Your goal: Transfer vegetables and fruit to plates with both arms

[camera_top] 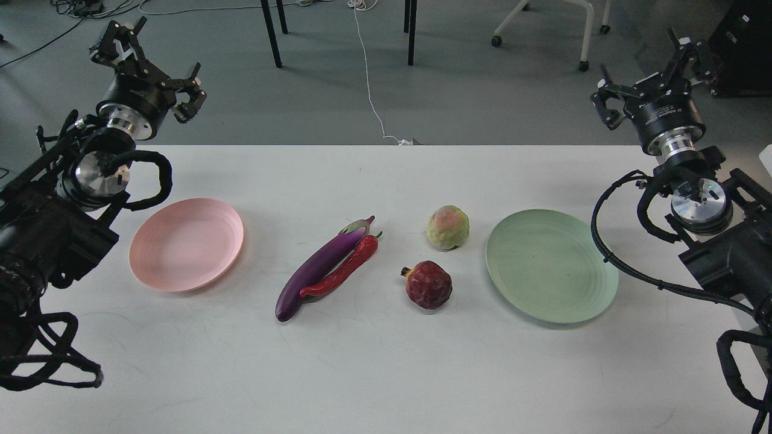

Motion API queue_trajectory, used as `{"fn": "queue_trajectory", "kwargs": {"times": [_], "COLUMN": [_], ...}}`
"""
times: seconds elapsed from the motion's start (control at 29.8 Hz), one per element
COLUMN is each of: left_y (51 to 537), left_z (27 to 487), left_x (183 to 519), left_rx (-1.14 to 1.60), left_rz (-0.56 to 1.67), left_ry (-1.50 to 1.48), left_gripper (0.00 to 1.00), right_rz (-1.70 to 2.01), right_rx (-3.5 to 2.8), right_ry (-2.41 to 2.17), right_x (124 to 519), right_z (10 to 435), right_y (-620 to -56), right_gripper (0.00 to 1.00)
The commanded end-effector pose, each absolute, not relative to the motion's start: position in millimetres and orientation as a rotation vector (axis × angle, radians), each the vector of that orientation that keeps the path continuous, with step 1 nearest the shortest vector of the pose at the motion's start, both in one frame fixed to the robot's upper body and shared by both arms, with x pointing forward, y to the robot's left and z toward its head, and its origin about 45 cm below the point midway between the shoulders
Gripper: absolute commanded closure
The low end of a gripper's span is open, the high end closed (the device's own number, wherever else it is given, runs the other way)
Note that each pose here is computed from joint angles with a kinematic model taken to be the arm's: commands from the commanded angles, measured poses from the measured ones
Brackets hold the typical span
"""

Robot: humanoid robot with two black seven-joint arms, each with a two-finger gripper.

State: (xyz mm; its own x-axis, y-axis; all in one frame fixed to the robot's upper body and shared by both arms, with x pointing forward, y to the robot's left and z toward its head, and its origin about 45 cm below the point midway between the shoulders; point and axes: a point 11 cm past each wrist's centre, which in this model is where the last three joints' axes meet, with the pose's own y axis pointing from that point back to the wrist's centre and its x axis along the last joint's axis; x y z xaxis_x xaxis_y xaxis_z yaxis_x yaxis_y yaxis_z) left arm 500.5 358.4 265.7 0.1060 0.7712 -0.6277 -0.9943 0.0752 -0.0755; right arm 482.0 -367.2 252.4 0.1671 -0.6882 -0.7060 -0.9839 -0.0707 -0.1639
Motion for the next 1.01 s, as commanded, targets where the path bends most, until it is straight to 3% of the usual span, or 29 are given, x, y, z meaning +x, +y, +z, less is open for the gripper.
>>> {"fn": "queue_trajectory", "kwargs": {"times": [0.0,0.2,0.44,0.67,0.77,0.97], "left_y": [358.5,360.5,364.0,364.2,374.9,388.0], "left_z": [265.7,268.3,273.2,274.2,278.3,284.2], "left_x": [500.5,500.5,499.5,499.7,498.3,496.1], "left_rx": [-0.569,-0.591,-0.633,-0.632,-0.629,-0.619], "left_rz": [1.41,1.418,1.425,1.423,1.437,1.453], "left_ry": [0.49,0.471,0.432,0.429,0.414,0.39], "left_gripper": [0.02,0.02,0.02,0.02,0.02,0.02], "right_rz": [0.6,0.553,0.268,-0.251,-0.477,-1.154], "right_rx": [-1.835,-2.027,-2.522,-3.106,-3.344,-3.778], "right_ry": [1.594,1.624,1.505,1.274,1.037,0.205], "right_x": [480.8,481.2,499.2,503.9,491.0,427.1], "right_z": [253.0,254.9,316.6,368.5,369.0,313.6], "right_y": [-370.8,-360.3,-302.8,-218.9,-164.7,-119.7], "right_gripper": [0.01,0.01,0.01,0.01,0.01,0.02]}}
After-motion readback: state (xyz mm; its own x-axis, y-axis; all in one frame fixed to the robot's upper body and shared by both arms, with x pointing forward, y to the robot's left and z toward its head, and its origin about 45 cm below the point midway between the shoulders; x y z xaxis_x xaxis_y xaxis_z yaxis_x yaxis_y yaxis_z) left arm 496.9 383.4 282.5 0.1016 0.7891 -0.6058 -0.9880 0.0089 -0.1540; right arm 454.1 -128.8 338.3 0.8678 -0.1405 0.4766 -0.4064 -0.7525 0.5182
